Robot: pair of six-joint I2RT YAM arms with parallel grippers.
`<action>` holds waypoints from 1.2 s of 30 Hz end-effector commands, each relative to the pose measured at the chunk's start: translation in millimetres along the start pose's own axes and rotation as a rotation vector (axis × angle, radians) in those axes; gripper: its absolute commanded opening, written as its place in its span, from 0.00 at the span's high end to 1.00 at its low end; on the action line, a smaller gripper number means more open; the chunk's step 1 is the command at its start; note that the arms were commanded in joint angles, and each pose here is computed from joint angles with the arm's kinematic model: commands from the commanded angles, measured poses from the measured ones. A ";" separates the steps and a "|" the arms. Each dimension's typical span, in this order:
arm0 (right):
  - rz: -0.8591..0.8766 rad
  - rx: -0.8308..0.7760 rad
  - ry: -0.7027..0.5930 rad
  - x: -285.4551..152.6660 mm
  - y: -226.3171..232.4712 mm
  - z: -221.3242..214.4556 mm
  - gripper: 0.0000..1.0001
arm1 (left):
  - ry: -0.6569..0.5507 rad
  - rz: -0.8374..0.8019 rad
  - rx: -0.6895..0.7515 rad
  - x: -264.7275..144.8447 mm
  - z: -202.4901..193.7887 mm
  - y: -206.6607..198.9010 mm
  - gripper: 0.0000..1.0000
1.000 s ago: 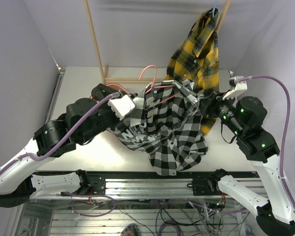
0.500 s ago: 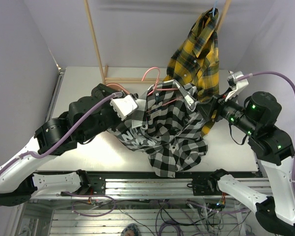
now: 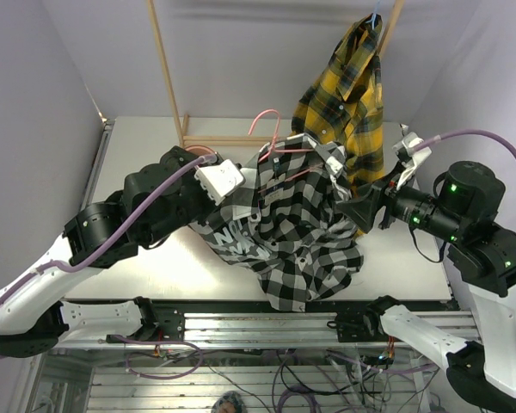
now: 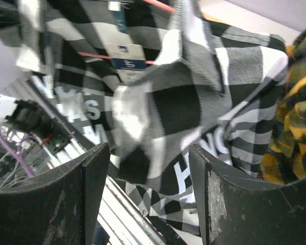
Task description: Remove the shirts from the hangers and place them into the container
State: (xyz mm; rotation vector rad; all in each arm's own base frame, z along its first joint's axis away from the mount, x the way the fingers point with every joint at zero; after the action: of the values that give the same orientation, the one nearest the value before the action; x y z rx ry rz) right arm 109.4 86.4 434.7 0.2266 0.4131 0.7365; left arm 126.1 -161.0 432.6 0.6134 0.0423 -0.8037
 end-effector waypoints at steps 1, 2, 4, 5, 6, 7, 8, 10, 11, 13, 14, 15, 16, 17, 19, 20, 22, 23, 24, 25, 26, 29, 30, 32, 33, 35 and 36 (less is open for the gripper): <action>0.096 -0.014 -0.023 -14.4 14.6 6.7 0.37 | -0.037 0.091 -0.050 -4.2 12.7 13.5 0.93; 0.061 -0.006 -0.031 -13.7 11.7 7.1 0.37 | -0.044 0.091 -0.055 -4.8 13.6 13.8 0.93; 0.023 -0.006 -0.025 -10.1 6.6 5.3 0.37 | -0.060 0.090 -0.059 -6.3 15.6 14.4 0.93; 0.021 -0.005 -0.023 -7.7 5.4 4.6 0.36 | -0.067 0.086 -0.061 -7.2 16.6 14.6 0.93; 0.015 0.002 -0.021 -4.5 3.8 4.0 0.36 | -0.076 0.078 -0.060 -8.2 17.5 14.5 0.93; 0.005 0.011 -0.012 0.6 1.0 2.3 0.36 | -0.084 0.069 -0.062 -8.9 18.4 14.3 0.93; -0.005 0.016 -0.005 5.3 -1.8 1.0 0.36 | -0.089 0.064 -0.065 -10.0 19.1 14.2 0.93; -0.016 0.031 0.003 16.2 -7.3 -3.4 0.36 | -0.095 0.053 -0.068 -11.2 19.7 13.8 0.93; -0.021 0.037 0.006 22.2 -10.3 -5.6 0.36 | -0.098 0.050 -0.070 -11.7 19.9 13.5 0.93; -0.039 0.042 0.013 31.7 -16.1 -8.9 0.36 | -0.094 0.048 -0.073 -11.3 18.8 12.7 0.93; -0.054 0.044 0.019 36.0 -19.3 -10.4 0.36 | -0.093 0.048 -0.073 -11.3 18.6 12.7 0.93; -0.068 0.049 0.020 40.1 -22.3 -12.0 0.36 | -0.094 0.047 -0.074 -11.4 18.3 12.4 0.93; -0.077 0.049 0.013 44.0 -24.9 -12.9 0.36 | -0.095 0.047 -0.075 -11.4 18.2 12.2 0.93; -0.082 0.053 0.012 47.0 -26.8 -14.9 0.36 | -0.095 0.051 -0.079 -10.9 18.3 12.5 0.93; -0.069 0.064 0.019 53.5 -28.6 -18.9 0.36 | -0.091 0.063 -0.084 -10.3 18.8 13.4 0.93; -0.056 0.070 0.016 56.3 -28.8 -21.0 0.36 | -0.091 0.070 -0.090 -9.8 19.2 13.8 0.93; -0.024 0.084 0.030 63.2 -29.8 -28.5 0.36 | -0.099 0.091 -0.111 -7.9 21.8 15.3 0.93; -0.012 0.086 0.030 65.6 -30.1 -30.4 0.35 | -0.101 0.102 -0.121 -6.8 23.2 16.0 0.93; -0.003 0.089 0.031 67.7 -30.5 -32.3 0.35 | -0.099 0.118 -0.133 -5.3 24.5 17.1 0.93; 0.008 0.091 0.024 69.0 -30.4 -33.8 0.35 | -0.096 0.134 -0.145 -3.2 25.5 18.0 0.93; 0.019 0.094 0.013 70.4 -30.3 -35.4 0.35 | -0.096 0.151 -0.158 -1.7 27.4 19.3 0.93; 0.015 0.104 -0.037 75.0 -33.1 -37.9 0.34 | -0.103 0.187 -0.194 4.4 33.5 21.6 0.93; 0.016 0.102 -0.051 76.6 -34.0 -38.4 0.34 | -0.105 0.195 -0.202 6.4 35.5 22.5 0.93; 0.015 0.104 -0.073 80.7 -36.1 -39.9 0.33 | -0.108 0.203 -0.212 10.8 39.5 23.1 0.93; 0.027 0.105 -0.083 83.1 -36.2 -40.2 0.33 | -0.108 0.207 -0.216 12.4 41.0 23.2 0.93; 0.054 0.112 -0.099 89.3 -36.5 -41.1 0.33 | -0.106 0.210 -0.222 15.5 43.5 23.5 0.93; 0.065 0.117 -0.101 93.1 -37.0 -41.8 0.33 | -0.109 0.207 -0.224 16.5 44.8 23.4 0.93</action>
State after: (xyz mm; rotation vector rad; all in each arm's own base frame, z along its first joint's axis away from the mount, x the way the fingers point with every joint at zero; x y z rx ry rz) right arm 165.7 118.0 349.2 0.3407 0.4573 0.7132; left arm 142.0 -182.8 443.4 0.5018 0.0729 -0.6841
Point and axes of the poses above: each gripper's point midway between its finger pads, its own x axis out along the fingers, its own y axis along the line the jaws close on, z = x × y, the point moved 9 cm from there along -x, back along the fingers, and after that the axes turned 11 degrees about x, right-handed, at the moved point
